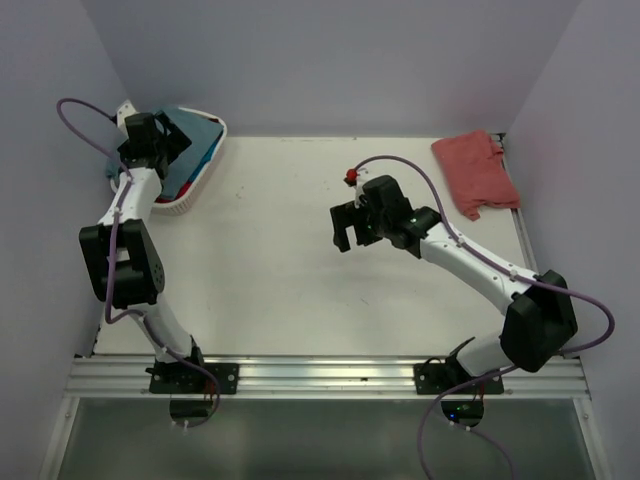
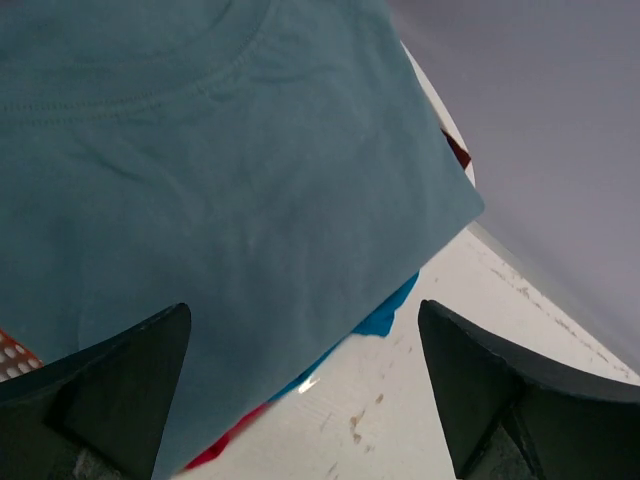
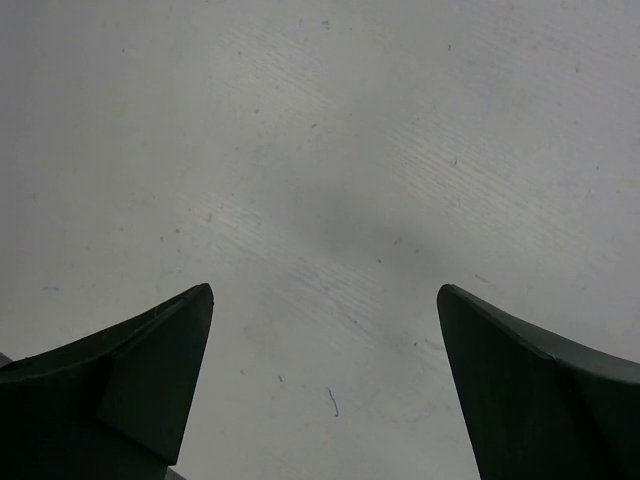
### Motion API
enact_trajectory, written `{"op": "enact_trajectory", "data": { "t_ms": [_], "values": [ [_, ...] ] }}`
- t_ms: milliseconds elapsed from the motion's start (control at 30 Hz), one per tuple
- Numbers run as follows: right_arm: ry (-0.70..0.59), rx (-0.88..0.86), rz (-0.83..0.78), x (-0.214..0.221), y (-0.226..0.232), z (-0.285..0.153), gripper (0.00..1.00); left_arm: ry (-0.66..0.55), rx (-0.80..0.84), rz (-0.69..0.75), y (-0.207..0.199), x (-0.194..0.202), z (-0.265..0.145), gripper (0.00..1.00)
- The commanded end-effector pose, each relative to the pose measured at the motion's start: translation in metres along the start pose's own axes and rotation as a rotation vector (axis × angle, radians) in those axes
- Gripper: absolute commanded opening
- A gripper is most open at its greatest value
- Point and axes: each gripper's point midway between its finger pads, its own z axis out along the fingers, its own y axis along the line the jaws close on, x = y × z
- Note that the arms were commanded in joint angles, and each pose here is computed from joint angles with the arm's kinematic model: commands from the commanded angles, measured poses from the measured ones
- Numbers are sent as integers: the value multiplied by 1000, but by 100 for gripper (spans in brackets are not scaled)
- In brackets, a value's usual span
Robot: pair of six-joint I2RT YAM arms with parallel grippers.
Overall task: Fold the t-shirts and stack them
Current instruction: Grab the tshirt from the pile
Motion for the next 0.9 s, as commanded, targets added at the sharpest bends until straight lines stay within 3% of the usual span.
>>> {"op": "enact_trajectory", "data": {
  "t_ms": [0,167,600,767,867],
  "values": [
    [-31,37,-11,1,-7,-12,99,-92,-41,11,-2,-50,4,100],
    [-24,60,-1,9,-13,-11,99,-62,-136,48,9,-54,33,100],
    [-19,96,26,24,-21,-14,99,111,-244,102,37,-5,88,100],
    [-31,107,31,24,-23,-18,99,163,-275,121,51,19,98,86],
    [-33,115,33,27,-25,-19,99,212,-280,124,59,37,104,62]
  ]
}}
